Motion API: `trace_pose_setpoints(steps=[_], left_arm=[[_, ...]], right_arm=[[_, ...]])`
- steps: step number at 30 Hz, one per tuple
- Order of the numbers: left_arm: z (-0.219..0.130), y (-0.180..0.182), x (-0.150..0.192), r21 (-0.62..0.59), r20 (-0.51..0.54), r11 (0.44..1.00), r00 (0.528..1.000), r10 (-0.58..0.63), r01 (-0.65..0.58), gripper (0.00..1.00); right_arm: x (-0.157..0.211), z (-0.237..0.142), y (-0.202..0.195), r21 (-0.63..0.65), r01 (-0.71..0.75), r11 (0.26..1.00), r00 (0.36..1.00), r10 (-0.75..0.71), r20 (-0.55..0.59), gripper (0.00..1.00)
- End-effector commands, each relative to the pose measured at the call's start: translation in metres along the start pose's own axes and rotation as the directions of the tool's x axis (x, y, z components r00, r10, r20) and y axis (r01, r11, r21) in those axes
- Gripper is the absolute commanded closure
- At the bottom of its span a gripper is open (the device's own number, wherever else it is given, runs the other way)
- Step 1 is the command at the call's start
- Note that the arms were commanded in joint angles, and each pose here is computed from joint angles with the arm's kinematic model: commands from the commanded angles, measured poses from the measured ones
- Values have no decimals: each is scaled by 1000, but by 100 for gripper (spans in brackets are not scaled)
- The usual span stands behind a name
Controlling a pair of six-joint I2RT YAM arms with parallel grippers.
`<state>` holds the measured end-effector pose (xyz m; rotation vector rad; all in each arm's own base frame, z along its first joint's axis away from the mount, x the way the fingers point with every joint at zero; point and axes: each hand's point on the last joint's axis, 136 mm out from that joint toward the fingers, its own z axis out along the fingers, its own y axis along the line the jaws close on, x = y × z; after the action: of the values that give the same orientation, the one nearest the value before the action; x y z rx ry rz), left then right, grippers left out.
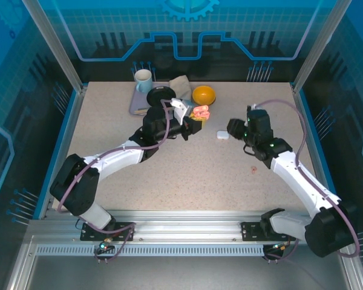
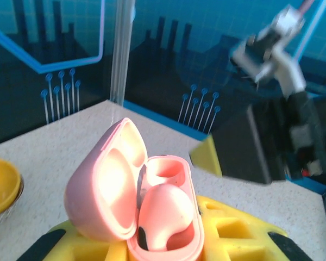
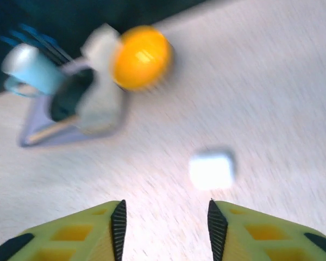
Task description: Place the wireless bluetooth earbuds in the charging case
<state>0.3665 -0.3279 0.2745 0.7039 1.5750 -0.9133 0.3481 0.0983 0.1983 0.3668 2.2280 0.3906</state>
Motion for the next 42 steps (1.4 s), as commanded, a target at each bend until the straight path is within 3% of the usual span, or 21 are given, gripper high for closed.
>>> trace_pose_setpoints(steps=[1,4,9,20,31,36,38,42], left_arm=[[-18,1,-21,-60,54,996,996,67,-64,100],[-26,0,-18,-70,49,995,996,68,-64,100],[-34,-2,-15,-73,45,995,997,69,-66,100],[-37,0,-14,-73,46,995,997,66,-62,100],[-35,1,-12,-69,50,997,997,51,-47,100],[-36,1,-13,-75,51,996,997,57,-53,100],[-37,2,-14,-79,51,995,997,61,-57,100],[-40,3,-12,-85,49,995,997,59,-55,100]], right_arm=[[36,-6,-69,272,-142,952,983,169,-76,45],[54,-10,-110,407,-191,893,963,251,-97,38],[81,3,-147,490,-215,845,926,336,-174,37],[119,32,-158,496,-206,843,880,381,-283,39],[142,42,-140,462,-176,869,865,360,-349,42],[151,39,-82,313,-175,933,848,305,-434,49],[141,26,-61,268,-132,954,883,236,-405,49],[124,8,-83,347,-148,926,917,260,-302,48]])
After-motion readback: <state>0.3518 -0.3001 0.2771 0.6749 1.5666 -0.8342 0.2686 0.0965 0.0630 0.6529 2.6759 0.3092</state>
